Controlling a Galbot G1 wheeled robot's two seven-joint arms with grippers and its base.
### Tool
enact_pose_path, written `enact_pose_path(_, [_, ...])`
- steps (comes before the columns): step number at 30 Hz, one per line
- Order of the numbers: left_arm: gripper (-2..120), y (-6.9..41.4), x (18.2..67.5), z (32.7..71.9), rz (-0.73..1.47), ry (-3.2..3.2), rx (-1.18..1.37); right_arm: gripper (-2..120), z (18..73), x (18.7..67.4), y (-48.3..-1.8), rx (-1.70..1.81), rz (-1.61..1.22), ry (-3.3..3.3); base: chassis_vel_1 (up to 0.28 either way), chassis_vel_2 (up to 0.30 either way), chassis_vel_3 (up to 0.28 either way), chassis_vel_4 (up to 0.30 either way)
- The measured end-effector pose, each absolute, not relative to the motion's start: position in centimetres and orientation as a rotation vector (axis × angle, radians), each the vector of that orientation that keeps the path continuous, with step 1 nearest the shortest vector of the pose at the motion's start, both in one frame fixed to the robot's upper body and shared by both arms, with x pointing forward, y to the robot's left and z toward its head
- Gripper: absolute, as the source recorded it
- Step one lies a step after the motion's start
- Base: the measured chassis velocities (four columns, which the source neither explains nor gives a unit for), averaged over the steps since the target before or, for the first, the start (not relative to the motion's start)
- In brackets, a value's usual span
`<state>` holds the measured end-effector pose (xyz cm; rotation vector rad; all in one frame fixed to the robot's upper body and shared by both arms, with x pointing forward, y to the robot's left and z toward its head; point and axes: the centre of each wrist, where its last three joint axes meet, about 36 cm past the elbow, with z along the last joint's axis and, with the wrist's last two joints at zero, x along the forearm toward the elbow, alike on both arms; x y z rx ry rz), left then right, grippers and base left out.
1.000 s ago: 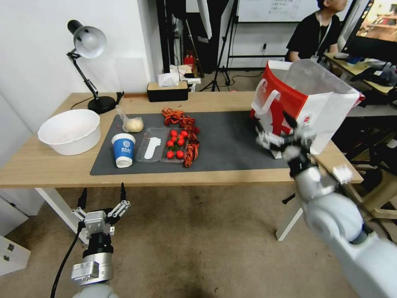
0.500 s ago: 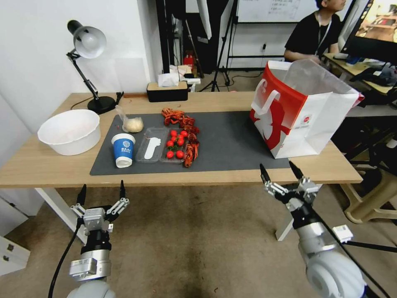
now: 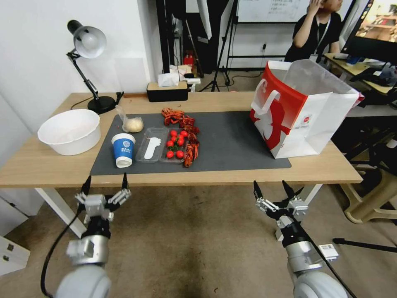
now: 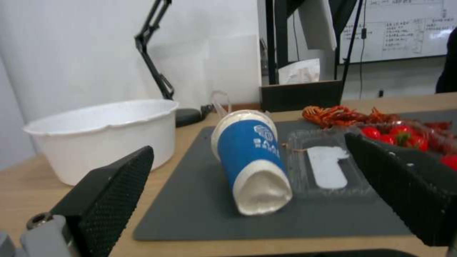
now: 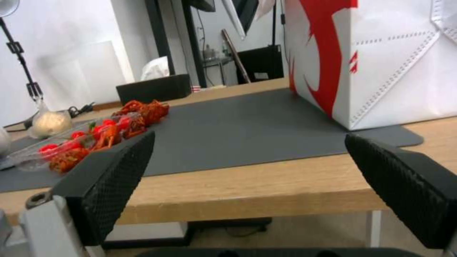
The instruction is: Pick up the trash from the table and place it into the takeout bag.
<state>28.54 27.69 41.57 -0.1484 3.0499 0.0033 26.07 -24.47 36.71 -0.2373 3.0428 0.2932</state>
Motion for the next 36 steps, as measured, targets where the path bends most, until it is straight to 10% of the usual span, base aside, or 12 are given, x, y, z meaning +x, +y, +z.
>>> enact_pose_path(36, [100, 31.3, 42.3, 49.4, -0.414, 3.506, -0.001, 100, 38.8, 25.9, -23.2, -0.31, 0.213, 3.029, 0.0, 0.0, 0.0, 0.0])
